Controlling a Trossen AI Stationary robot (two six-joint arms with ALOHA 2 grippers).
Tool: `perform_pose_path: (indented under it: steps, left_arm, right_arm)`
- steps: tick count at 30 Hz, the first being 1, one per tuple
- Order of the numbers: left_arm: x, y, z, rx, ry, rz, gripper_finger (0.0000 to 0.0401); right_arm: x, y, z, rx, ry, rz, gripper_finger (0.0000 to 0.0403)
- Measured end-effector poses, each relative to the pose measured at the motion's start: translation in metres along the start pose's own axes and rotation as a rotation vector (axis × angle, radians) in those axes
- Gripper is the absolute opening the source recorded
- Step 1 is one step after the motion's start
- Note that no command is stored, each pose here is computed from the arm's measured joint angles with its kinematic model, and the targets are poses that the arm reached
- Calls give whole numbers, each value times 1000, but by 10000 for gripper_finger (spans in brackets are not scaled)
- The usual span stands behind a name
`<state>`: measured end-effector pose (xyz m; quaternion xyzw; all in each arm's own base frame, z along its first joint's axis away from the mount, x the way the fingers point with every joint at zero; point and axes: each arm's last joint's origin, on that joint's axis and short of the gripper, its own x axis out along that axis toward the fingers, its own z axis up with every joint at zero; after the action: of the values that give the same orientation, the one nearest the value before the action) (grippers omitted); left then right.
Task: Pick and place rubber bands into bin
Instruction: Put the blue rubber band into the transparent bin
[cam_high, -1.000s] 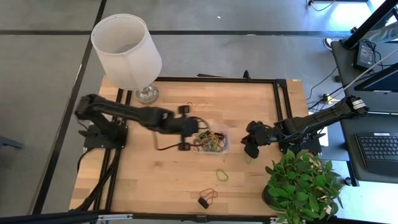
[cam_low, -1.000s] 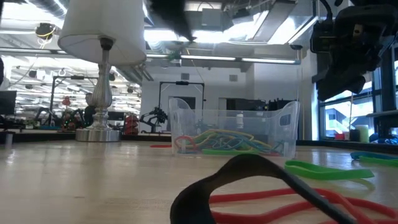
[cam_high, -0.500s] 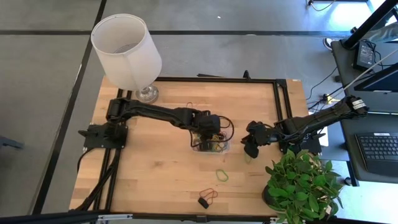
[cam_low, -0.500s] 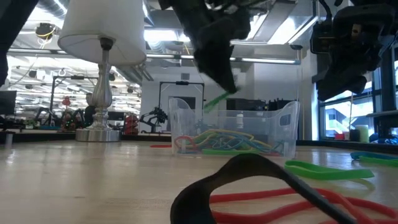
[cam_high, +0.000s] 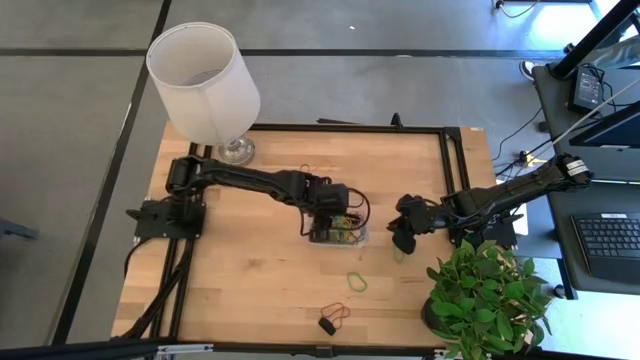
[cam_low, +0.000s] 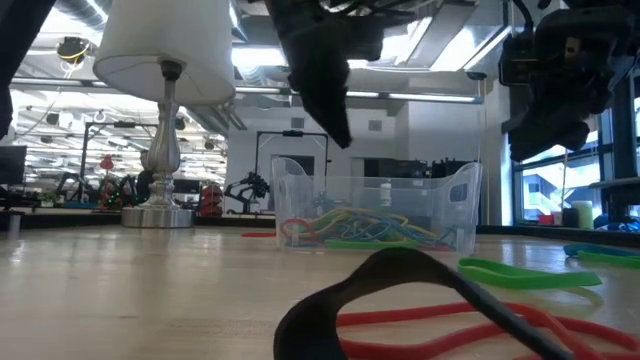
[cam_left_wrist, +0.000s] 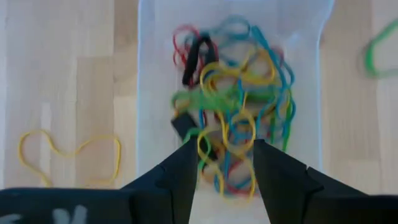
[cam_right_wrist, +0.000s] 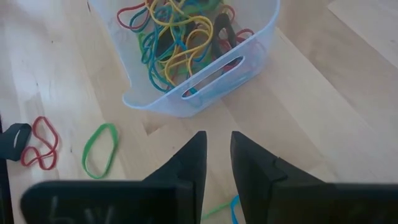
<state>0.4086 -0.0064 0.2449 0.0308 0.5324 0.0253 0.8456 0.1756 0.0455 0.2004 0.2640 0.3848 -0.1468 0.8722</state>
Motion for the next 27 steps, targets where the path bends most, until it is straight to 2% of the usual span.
perform_pose_path:
  steps: [5,7,13,16,20,24,27]
  left_arm:
    - [-3,0,-13,51,116,-3,135]
    - [-3,0,-18,71,116,-7,121]
    - [-8,3,-56,101,130,-35,44]
    - [-23,6,-71,67,-12,-59,8]
    - [-55,9,-92,40,-224,-27,2]
    - [-84,13,-121,13,-349,36,3]
    - [-100,15,-147,-6,-385,84,2]
  right_arm:
    - [0,1,1,32,-10,12,76]
    - [0,0,1,64,-7,3,76]
    - [-10,5,17,126,-45,-28,39]
    - [-18,6,26,126,-2,-108,9]
    - [-24,2,33,193,93,-254,13]
    - [-17,-5,24,275,319,-369,16]
    - [-9,-6,16,329,482,-401,17]
